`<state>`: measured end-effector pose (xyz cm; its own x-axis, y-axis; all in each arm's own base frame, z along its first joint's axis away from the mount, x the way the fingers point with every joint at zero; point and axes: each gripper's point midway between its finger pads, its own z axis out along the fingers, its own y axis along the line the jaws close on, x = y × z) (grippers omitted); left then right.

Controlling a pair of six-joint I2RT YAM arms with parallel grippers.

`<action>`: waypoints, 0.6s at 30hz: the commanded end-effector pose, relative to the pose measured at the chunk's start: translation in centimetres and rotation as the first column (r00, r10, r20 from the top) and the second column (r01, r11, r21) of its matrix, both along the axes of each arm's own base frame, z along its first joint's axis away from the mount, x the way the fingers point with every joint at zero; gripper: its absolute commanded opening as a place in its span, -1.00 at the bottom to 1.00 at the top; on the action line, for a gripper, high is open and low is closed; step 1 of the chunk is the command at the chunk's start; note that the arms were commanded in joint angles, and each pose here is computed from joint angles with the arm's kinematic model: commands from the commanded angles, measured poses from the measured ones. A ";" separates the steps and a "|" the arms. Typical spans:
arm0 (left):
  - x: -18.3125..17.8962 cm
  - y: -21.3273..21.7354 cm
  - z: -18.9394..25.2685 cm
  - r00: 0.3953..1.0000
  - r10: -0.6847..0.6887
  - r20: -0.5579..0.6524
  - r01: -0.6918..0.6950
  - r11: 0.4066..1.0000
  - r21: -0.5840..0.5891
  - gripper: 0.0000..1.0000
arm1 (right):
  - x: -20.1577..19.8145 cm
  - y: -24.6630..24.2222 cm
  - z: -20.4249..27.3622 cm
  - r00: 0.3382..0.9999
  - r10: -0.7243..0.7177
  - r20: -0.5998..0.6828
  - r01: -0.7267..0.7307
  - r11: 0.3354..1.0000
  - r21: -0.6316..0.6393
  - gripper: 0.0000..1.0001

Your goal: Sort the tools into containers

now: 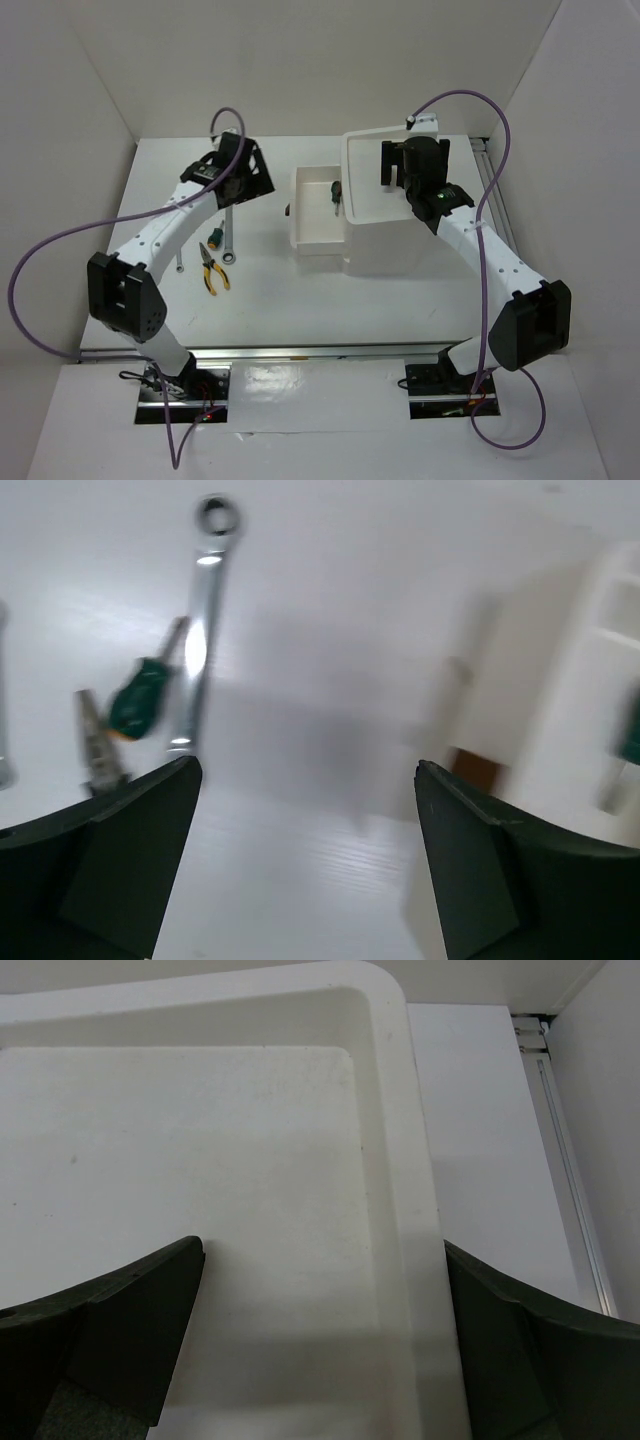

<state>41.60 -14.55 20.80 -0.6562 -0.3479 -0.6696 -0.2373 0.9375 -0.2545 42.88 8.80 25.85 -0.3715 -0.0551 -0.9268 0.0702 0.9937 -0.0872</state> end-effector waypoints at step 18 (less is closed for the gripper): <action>-1.7 14.7 -13.6 0.925 0.113 -0.364 -0.044 0.980 0.194 0.98 | -5.5 6.0 -11.5 0.895 0.242 -0.375 -0.212 0.970 0.120 1.00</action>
<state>39.66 0.55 9.28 -0.8085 -0.3372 -0.4823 -0.4004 0.9158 0.0309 42.92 9.00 25.49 -0.3726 -0.0669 -0.9256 0.0534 0.9942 -0.0933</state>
